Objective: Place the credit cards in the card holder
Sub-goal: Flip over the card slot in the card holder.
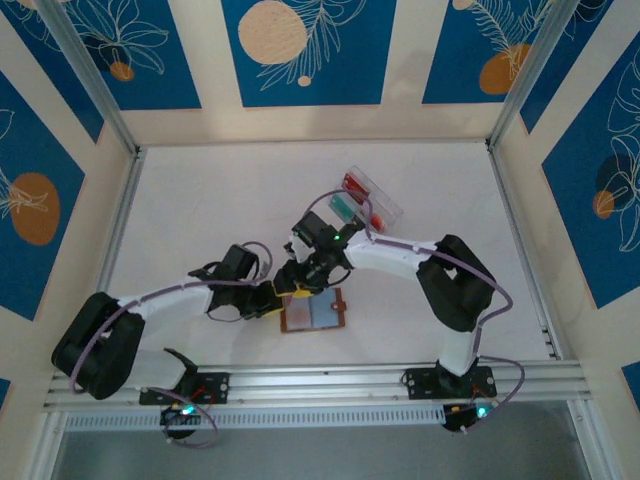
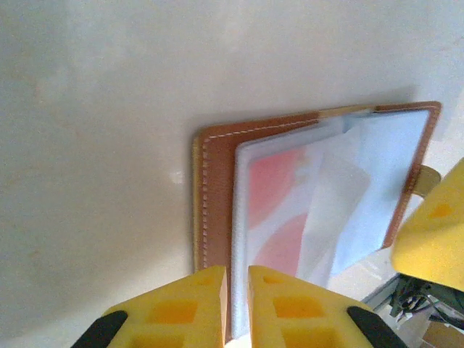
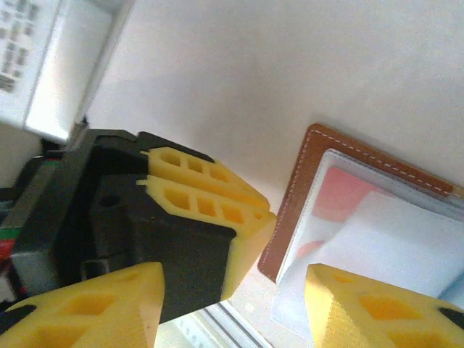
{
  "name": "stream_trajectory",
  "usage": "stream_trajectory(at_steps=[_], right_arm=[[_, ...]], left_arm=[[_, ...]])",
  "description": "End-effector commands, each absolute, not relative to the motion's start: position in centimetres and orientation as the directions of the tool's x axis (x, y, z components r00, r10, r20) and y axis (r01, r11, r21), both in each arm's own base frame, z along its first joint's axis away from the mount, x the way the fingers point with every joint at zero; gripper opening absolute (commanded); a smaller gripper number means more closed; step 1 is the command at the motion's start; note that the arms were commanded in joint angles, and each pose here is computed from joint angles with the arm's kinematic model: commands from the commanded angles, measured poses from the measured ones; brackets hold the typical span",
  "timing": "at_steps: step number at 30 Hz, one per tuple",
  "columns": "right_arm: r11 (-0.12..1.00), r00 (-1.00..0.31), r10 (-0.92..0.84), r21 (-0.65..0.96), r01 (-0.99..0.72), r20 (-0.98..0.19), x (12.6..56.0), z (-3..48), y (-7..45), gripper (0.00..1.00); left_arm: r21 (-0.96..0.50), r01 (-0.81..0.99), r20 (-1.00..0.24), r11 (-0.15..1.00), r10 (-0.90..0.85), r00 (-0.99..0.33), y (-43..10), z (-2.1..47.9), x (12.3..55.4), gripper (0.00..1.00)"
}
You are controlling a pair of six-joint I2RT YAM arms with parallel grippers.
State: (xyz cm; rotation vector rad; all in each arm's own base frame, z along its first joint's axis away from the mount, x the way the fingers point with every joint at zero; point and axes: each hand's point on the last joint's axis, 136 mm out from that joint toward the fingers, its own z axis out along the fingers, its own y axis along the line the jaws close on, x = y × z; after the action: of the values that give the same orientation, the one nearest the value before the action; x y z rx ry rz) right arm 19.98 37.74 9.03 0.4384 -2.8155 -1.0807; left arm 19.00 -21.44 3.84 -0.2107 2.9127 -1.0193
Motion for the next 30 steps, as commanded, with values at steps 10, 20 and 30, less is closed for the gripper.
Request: stream_trajectory(at_steps=[10,20,30], right_arm=[[0.841,-0.971,-0.237,0.505,-0.194,0.023,19.2,6.8,32.0,0.05],[0.863,-0.951,-0.305,0.439,-0.249,0.061,18.6,3.0,34.9,0.07],[0.857,-0.948,-0.304,0.461,-0.231,0.09,18.6,2.5,35.4,0.27]], left_arm=[[-0.559,-0.084,-0.033,0.825,-0.124,-0.992,-19.3,5.8,19.0,0.15],[-0.58,-0.031,-0.059,0.814,-0.079,-0.995,-20.8,7.4,19.4,0.16],[-0.586,-0.024,-0.015,0.81,-0.041,-0.999,-23.6,5.1,19.8,0.14]])
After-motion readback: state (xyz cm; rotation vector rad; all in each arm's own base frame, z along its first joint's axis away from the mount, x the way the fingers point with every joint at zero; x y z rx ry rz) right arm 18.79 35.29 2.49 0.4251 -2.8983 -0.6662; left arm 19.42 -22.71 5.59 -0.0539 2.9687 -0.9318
